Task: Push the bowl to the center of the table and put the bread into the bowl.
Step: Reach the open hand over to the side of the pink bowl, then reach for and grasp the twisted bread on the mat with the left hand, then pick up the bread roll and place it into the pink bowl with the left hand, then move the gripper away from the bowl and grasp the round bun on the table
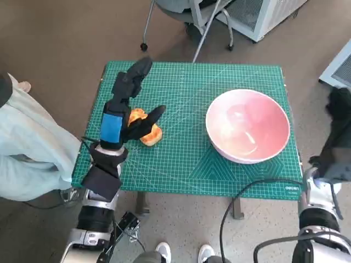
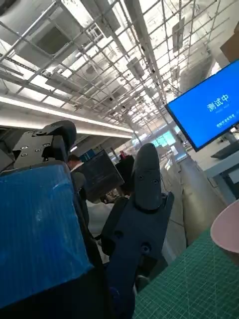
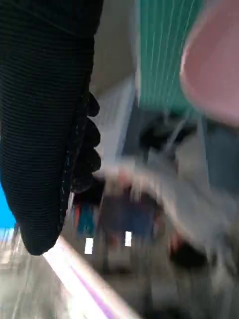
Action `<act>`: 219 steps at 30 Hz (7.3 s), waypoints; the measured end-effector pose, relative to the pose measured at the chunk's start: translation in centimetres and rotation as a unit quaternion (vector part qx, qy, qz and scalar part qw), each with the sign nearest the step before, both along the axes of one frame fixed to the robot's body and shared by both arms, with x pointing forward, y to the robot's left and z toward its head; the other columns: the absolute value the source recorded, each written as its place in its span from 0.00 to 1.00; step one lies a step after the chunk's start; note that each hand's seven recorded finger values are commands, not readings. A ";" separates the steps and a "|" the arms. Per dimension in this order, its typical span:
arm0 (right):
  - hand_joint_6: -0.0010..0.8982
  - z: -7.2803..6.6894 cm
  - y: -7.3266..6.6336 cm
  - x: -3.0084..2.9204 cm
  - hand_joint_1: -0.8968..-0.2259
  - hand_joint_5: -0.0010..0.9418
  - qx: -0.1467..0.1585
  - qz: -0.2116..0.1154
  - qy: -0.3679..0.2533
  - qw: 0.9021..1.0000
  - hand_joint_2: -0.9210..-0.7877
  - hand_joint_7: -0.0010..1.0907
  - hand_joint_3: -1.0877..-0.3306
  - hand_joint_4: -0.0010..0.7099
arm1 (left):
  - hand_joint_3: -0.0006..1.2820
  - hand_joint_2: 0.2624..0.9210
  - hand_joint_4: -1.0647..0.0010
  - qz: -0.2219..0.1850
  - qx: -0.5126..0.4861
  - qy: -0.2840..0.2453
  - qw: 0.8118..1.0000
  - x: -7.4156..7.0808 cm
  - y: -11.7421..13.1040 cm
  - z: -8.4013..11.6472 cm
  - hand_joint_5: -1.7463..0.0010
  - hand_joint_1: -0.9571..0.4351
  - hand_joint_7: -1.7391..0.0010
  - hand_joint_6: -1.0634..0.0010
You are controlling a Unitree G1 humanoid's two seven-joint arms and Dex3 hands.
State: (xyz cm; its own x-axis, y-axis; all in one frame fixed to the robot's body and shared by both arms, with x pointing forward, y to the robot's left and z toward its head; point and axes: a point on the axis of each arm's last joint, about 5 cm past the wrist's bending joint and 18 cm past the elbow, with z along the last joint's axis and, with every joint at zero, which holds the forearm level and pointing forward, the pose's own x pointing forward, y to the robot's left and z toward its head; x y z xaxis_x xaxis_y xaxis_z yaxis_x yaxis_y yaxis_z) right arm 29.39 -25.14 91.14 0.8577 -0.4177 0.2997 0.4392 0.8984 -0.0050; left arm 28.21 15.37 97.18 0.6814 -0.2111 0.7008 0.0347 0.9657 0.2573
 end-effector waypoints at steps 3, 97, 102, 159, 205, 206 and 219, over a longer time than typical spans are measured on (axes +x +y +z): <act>0.12 -0.6 0.5 -0.02 0.55 0.01 0.020 0.008 0.020 1.000 0.00 0.42 0.31 0.36 | 0.19 1.00 0.62 -0.001 -0.001 0.000 1.000 0.0 0.0 0.0 1.00 0.42 0.71 0.85; 0.03 7.7 7.8 2.22 0.46 0.00 -0.147 0.317 -0.329 0.878 0.00 0.73 0.46 0.43 | 0.01 0.76 0.73 0.070 0.702 0.161 0.690 7.0 5.6 4.7 1.00 0.46 0.98 0.61; 0.03 7.4 7.7 1.94 0.48 0.00 -0.147 0.319 -0.329 0.876 0.00 0.73 0.46 0.43 | 0.01 0.75 0.73 0.066 0.724 0.161 0.668 7.2 4.7 3.8 1.00 0.47 0.99 0.61; 0.00 6.5 7.5 0.61 0.45 0.00 -0.141 0.320 -0.327 0.878 0.00 0.75 0.47 0.41 | 0.08 1.00 0.46 0.075 0.597 0.200 0.773 7.9 3.6 5.2 0.26 0.69 0.35 0.38; 0.00 6.0 7.0 -0.01 0.45 0.01 -0.134 0.319 -0.332 0.878 0.00 0.74 0.48 0.43 | 0.06 0.79 0.98 -0.079 0.628 0.113 0.766 8.2 -7.5 8.5 0.97 0.59 0.83 0.98; 0.00 6.0 7.0 -0.06 0.45 0.01 -0.134 0.318 -0.332 0.878 0.00 0.74 0.48 0.43 | 0.05 0.79 0.99 -0.082 0.631 0.125 0.762 8.2 -7.4 8.5 0.98 0.58 0.83 0.99; 0.01 6.2 6.9 -0.21 0.45 0.01 -0.131 0.318 -0.334 0.877 0.00 0.74 0.50 0.45 | 0.04 0.81 1.00 -0.098 0.607 0.089 0.783 7.9 -5.1 9.0 1.00 0.50 0.84 1.00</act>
State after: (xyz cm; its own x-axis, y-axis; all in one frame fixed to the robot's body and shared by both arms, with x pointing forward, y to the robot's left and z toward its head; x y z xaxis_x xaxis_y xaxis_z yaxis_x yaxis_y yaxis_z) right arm 29.18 -18.22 97.34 0.4880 0.2412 0.8389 -0.1676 0.9691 -0.1811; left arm 36.06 10.27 106.14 0.6164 -0.7614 -0.2007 0.2916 -0.0160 0.9564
